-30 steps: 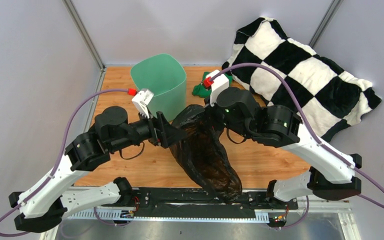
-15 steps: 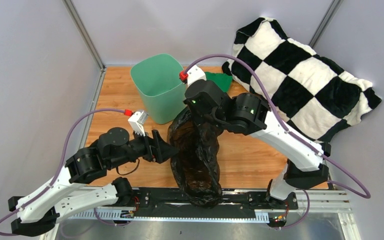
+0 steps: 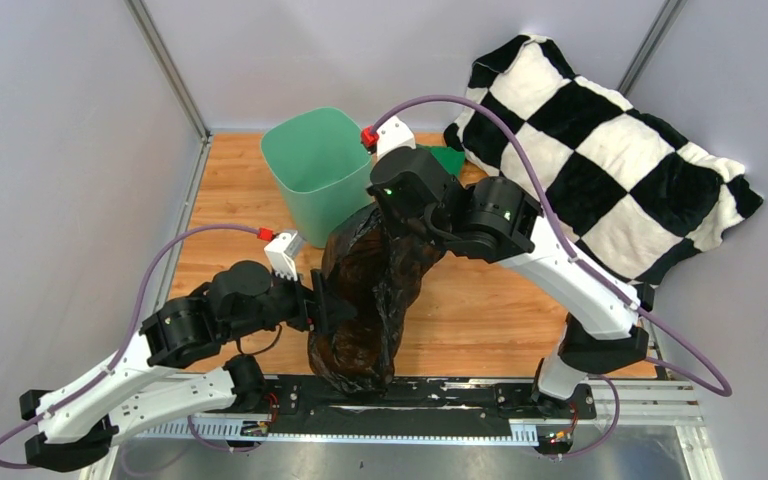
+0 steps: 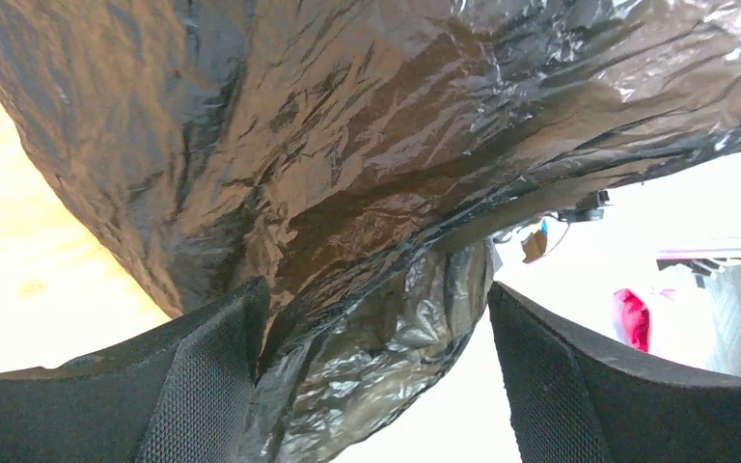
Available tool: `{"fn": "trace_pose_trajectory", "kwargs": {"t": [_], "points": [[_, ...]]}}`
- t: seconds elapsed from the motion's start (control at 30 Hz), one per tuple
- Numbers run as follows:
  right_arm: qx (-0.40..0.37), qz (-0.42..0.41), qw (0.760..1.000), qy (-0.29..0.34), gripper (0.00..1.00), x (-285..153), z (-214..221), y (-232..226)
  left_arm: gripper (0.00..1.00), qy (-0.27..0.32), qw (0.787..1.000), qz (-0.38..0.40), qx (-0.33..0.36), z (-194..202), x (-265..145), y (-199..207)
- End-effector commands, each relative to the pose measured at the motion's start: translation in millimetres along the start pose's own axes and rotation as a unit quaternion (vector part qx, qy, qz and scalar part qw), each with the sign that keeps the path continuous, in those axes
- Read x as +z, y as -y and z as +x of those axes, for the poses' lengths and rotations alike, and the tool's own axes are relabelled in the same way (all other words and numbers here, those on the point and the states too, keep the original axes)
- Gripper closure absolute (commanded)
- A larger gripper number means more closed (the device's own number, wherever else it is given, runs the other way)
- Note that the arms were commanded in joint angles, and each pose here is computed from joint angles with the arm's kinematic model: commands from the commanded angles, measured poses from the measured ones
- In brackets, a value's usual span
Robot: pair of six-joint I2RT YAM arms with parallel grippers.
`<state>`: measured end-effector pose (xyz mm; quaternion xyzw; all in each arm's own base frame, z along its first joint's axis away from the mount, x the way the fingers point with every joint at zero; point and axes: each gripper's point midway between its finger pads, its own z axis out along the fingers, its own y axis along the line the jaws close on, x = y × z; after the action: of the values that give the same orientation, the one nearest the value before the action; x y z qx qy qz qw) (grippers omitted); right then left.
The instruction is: Put the trash bags into the trash bin
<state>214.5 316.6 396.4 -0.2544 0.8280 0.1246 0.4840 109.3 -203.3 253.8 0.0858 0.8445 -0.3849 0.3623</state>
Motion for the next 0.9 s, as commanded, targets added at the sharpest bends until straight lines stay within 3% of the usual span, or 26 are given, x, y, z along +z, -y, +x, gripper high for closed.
{"fn": "trace_pose_trajectory", "kwargs": {"t": [0.0, 0.1, 0.2, 0.3, 0.4, 0.67, 0.87], "points": [[0.004, 0.018, 1.0, 0.012, 1.0, -3, -10, 10, 0.17, -0.005, 0.999, -0.043, 0.019, 9, 6, -21], [0.005, 0.02, 1.0, 0.018, 1.0, -9, -13, 14, 0.25, 0.018, 0.994, -0.105, 0.033, 2, 8, -46], [0.002, 0.022, 0.999, 0.023, 1.0, -17, -11, 21, 0.43, 0.045, 0.991, -0.118, 0.04, -14, 3, -46], [0.0, 0.007, 0.999, 0.038, 1.0, -26, -16, 23, 0.77, 0.069, 0.989, -0.113, 0.07, -39, -4, -32], [-0.008, -0.025, 0.997, 0.071, 1.0, -37, -30, 19, 0.97, 0.099, 0.986, -0.093, 0.099, -72, -17, -8], [-0.027, -0.072, 0.973, 0.218, 1.0, -84, -108, 19, 1.0, 0.231, 0.96, 0.017, 0.157, -173, -74, 83], [-0.01, -0.065, 0.934, 0.352, 1.0, -113, -174, 24, 1.0, 0.359, 0.917, -0.013, 0.176, -253, -109, 111]]}}
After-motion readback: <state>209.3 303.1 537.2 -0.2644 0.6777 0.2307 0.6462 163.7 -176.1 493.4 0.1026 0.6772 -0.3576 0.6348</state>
